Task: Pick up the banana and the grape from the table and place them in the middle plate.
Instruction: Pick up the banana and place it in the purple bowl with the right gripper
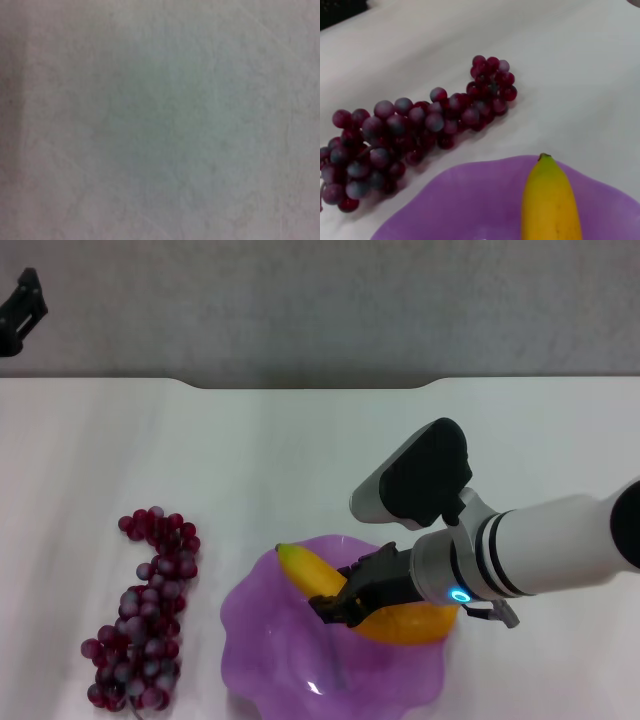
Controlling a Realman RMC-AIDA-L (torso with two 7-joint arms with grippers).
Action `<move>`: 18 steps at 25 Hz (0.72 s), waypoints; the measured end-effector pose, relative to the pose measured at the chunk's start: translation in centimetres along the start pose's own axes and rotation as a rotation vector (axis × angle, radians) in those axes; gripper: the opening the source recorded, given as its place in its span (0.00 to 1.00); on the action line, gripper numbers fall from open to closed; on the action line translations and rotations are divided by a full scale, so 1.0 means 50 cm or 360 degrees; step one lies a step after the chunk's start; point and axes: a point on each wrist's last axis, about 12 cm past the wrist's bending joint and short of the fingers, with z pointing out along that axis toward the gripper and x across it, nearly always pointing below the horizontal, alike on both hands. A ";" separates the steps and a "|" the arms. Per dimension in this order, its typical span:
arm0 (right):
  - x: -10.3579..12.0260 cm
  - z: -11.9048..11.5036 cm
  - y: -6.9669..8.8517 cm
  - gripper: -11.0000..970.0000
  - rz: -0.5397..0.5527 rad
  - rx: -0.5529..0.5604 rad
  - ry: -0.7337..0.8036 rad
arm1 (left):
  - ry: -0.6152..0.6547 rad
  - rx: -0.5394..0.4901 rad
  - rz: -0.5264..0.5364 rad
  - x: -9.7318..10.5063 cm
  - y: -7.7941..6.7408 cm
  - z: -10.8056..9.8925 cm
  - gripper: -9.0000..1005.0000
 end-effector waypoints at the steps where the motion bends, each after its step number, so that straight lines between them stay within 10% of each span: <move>1: 0.000 0.001 -0.001 0.53 -0.0006 0.0004 0.0003 | -0.0001 0.0002 0.0000 -0.001 -0.001 0.001 0.79; 18: -0.007 0.006 0.004 0.55 -0.0006 -0.0016 0.0001 | 0.0030 0.0013 0.0003 0.001 -0.005 0.005 0.79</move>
